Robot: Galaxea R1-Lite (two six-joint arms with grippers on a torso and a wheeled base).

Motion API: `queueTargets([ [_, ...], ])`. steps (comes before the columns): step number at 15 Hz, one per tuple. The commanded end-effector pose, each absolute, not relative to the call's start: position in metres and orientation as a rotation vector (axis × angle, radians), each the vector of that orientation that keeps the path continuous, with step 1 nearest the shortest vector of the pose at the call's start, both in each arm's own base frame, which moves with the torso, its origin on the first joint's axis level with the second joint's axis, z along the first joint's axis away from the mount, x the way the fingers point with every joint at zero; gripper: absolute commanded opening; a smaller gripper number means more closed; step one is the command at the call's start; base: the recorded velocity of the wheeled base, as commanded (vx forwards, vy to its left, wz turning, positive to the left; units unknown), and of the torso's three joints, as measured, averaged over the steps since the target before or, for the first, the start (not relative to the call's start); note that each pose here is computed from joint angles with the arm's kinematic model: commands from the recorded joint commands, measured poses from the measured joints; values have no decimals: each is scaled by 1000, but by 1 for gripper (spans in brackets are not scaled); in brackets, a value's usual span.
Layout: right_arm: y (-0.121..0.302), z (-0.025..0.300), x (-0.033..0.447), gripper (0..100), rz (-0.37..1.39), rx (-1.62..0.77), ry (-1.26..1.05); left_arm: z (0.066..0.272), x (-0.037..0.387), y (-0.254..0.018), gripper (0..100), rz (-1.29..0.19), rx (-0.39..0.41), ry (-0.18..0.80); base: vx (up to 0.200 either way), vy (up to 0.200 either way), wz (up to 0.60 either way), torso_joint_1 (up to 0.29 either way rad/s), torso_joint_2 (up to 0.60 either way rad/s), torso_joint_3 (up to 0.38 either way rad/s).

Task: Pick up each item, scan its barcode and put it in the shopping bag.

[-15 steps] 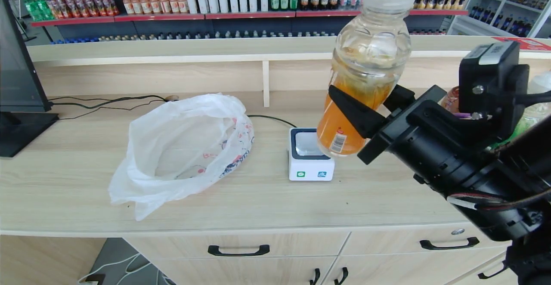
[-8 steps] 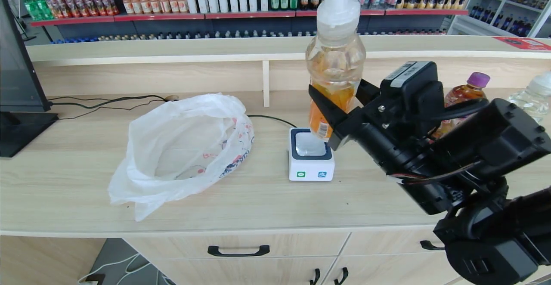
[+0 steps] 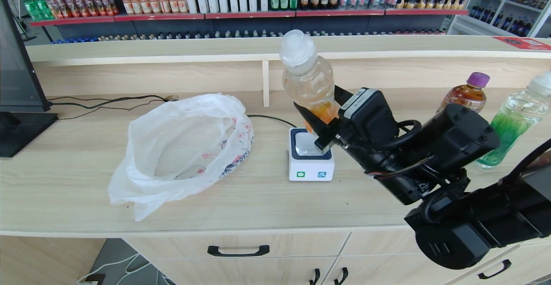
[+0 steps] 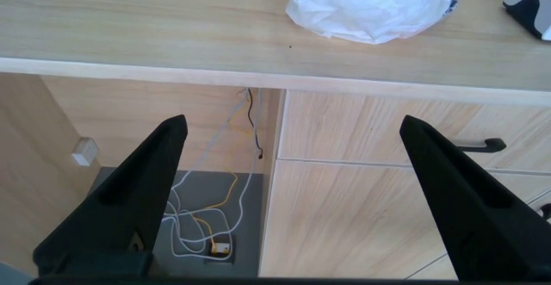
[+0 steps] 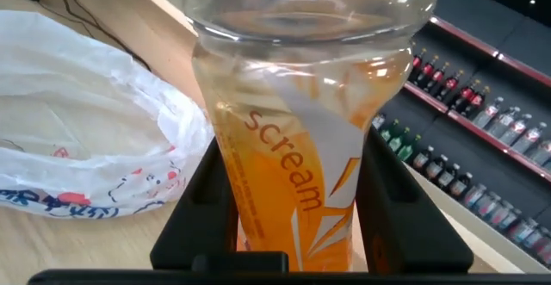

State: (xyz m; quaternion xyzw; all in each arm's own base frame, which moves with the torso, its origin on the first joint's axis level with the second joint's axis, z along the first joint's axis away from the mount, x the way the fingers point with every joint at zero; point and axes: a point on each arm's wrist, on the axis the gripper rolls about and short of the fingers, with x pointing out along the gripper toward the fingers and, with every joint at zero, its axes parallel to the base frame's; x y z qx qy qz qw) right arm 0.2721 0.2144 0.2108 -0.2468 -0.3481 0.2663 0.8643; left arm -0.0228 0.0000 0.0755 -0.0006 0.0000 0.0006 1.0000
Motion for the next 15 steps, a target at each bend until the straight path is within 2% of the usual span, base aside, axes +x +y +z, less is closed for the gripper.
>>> queueTargets([
  [1,211,209,277,0,554,-534,-733,75,-23,0,100,2,-2,0,0,0,0,0,0,0],
  [7,212,187,290,0,674,-642,-760,75,-23,0,100,2,-2,0,0,0,0,0,0,0],
  [15,214,185,306,0,703,-655,-797,75,-23,0,100,2,-2,0,0,0,0,0,0,0],
])
